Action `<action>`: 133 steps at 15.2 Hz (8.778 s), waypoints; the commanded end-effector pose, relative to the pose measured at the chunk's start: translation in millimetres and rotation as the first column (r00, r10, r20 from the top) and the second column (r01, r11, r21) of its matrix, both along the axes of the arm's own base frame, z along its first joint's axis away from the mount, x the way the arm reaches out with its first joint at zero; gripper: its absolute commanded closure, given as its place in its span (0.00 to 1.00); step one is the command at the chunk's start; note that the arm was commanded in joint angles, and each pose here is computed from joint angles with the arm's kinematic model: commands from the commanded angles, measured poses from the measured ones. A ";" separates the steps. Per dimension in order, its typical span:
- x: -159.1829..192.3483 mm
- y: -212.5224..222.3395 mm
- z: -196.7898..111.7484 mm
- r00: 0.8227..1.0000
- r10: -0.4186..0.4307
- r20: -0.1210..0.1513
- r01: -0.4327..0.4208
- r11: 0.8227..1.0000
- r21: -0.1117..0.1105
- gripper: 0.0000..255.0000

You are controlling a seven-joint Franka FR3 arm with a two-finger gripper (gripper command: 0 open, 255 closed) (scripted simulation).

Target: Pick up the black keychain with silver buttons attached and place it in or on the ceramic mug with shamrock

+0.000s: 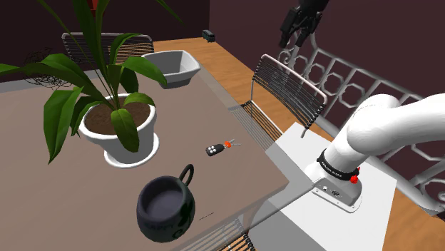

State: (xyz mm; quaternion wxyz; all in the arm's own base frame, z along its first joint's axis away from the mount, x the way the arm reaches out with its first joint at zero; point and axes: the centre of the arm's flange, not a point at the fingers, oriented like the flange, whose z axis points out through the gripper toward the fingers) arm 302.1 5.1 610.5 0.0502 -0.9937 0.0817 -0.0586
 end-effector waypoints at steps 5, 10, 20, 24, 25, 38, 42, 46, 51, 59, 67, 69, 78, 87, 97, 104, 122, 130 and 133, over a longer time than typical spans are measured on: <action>19.7 38.3 -31.8 0.987 0.162 0.001 -0.162 0.986 -0.022 0.00; 35.3 88.8 -72.7 0.933 0.359 -0.003 -0.359 0.932 -0.049 0.00; 35.8 190.7 -158.6 0.715 0.699 -0.026 -0.698 0.710 -0.098 0.00; 24.7 228.8 -194.4 0.592 0.805 -0.041 -0.803 0.585 -0.114 0.00; 21.0 237.9 -203.5 0.559 0.828 -0.045 -0.826 0.551 -0.117 0.00; 7.7 269.6 -275.7 0.435 0.898 -0.060 -0.896 0.426 -0.129 0.00; 7.8 269.6 -275.7 0.435 0.898 -0.060 -0.896 0.426 -0.129 0.00; 7.8 269.6 -275.6 0.435 0.898 -0.060 -0.896 0.426 -0.129 1.00; 8.2 269.7 -275.1 0.435 0.898 -0.060 -0.896 0.426 -0.128 1.00; 7.8 269.6 -249.3 0.435 0.898 -0.060 -0.896 0.426 -0.129 1.00; 7.8 269.6 -207.0 0.435 0.898 -0.060 -0.896 0.426 -0.129 1.00; 7.8 269.6 -196.5 0.435 0.898 -0.060 -0.896 0.426 -0.129 1.00; 7.8 269.6 -149.0 0.435 0.898 -0.060 -0.896 0.426 -0.129 1.00; 7.8 269.6 -102.9 0.435 0.898 -0.060 -0.896 0.426 -0.129 1.00; -24.6 397.5 -97.4 0.435 0.898 -0.060 -0.896 0.426 -0.129 1.00; -47.2 487.0 -93.6 0.435 0.898 -0.060 -0.896 0.426 -0.129 1.00; -52.7 508.4 -172.9 0.435 0.898 -0.060 -0.896 0.426 -0.129 1.00; -52.6 508.5 -172.9 0.435 0.898 -0.060 -0.896 0.426 -0.129 0.00; -52.6 508.5 -172.9 0.435 0.898 -0.060 -0.896 0.426 -0.129 0.00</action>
